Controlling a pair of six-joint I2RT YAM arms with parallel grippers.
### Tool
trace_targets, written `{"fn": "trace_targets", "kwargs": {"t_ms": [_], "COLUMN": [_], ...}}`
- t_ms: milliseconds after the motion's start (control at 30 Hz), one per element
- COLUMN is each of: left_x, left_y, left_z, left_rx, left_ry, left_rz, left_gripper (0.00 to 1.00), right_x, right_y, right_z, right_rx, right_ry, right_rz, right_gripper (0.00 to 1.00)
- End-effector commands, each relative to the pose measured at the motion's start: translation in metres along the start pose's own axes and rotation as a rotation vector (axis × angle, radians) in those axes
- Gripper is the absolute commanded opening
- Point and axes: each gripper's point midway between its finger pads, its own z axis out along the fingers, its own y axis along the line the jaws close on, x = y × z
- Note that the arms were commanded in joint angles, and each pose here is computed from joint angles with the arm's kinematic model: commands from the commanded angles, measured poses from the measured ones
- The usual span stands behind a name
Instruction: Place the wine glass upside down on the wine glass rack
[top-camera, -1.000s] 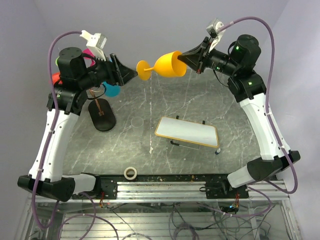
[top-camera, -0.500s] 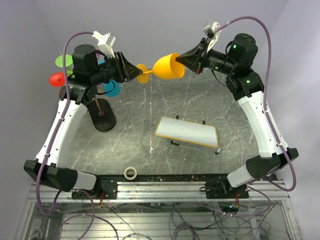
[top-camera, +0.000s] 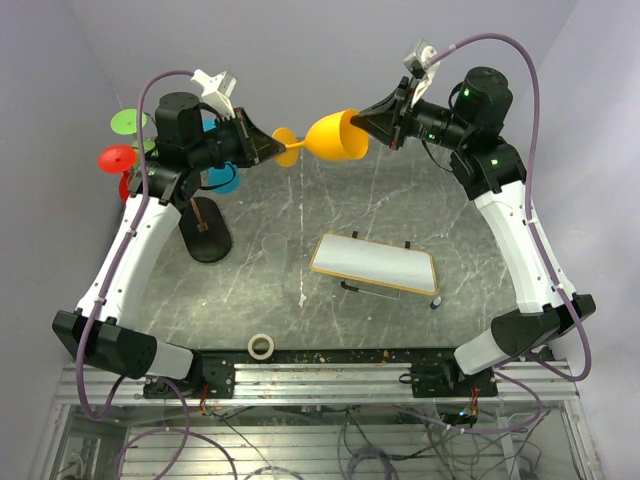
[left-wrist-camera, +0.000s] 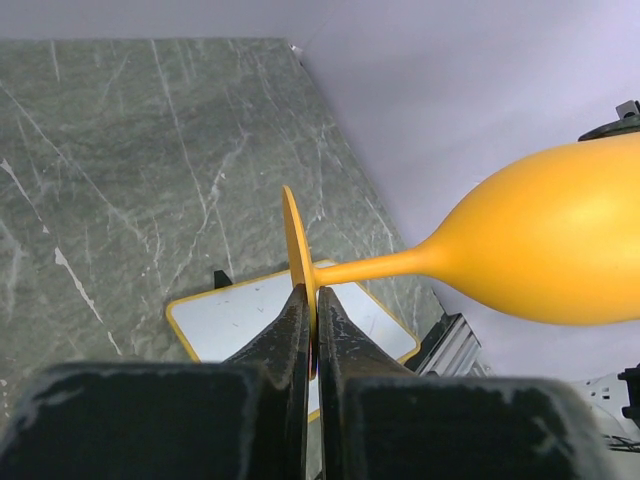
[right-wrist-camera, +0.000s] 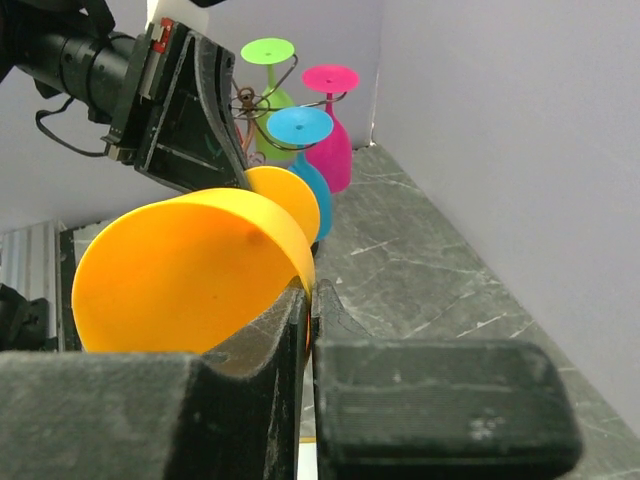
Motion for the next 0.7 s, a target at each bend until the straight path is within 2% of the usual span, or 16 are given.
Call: {"fn": "trace_targets", "kwargs": {"t_ms": [0,300,500,667], "left_x": [-0.006,-0.022,-0.036,-0.055], "left_y": [-0.012,-0.007,-0.001,0.001], "left_z": [-0.005,-0.029,-0.049,-0.068], "left_rx": [0.032,-0.02,-0.057,-0.132], "left_ry": [-0.024,-0.075,-0.116,-0.17], "left_rz": [0.048,0.108,0.141,0.281], "left_gripper": [0.07,0.07,0.07,0.07], "right_x": [0.007,0.013,0.005,-0.003], "right_y": [-0.002,0.006,0.024,0.033], "right_z": [0.002,-0.007,-0.021,-0.038], "right_rx": [-0.001,-0.025,-0.072,-0.083], "right_ry": [0.015,0.051,0.06,0.053], "right_rz": [-0.012,-0.071,-0.116,-0.148], "right_gripper": [0.08,0.53,0.61,0.65]}}
